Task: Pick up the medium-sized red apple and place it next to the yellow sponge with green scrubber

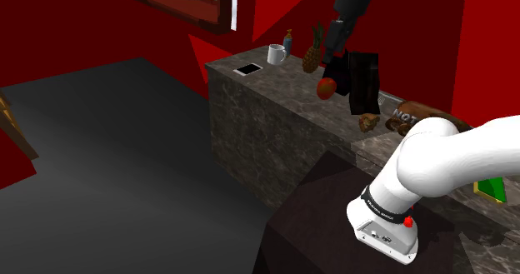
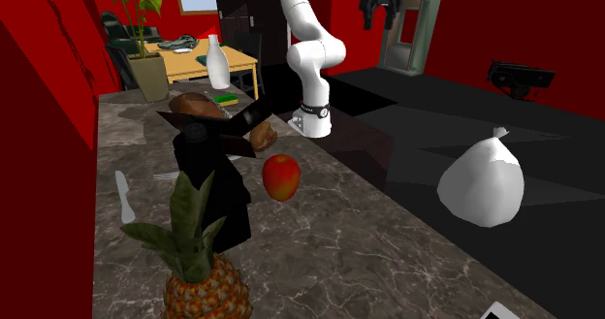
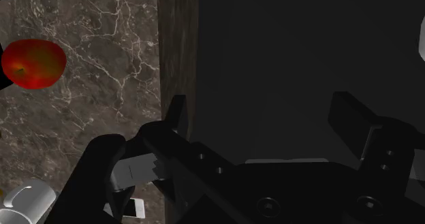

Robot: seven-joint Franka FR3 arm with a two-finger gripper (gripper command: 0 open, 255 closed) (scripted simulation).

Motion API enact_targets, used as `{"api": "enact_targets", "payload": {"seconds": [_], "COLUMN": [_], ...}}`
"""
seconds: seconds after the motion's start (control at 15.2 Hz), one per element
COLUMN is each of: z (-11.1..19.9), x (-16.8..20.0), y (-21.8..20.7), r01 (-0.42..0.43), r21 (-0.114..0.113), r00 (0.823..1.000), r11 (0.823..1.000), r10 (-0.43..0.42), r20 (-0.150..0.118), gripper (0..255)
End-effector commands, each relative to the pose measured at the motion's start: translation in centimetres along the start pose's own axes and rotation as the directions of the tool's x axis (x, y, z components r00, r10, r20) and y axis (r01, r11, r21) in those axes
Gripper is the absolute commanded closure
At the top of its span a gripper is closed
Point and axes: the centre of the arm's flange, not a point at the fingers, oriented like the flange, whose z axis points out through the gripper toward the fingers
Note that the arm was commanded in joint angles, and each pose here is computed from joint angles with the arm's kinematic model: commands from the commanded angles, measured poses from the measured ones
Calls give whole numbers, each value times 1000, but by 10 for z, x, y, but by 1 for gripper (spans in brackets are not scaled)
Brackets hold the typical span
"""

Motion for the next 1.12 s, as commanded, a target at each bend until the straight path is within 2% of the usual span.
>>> {"api": "enact_targets", "payload": {"seconds": [0.0,1.06], "z": [0,100], "x": [0,41], "y": [0,185], "r01": [0,-72], "r21": [0,8], "r00": [1000,997], "r11": [1000,997], "r10": [0,71], "r20": [0,42], "gripper": [0,0]}}
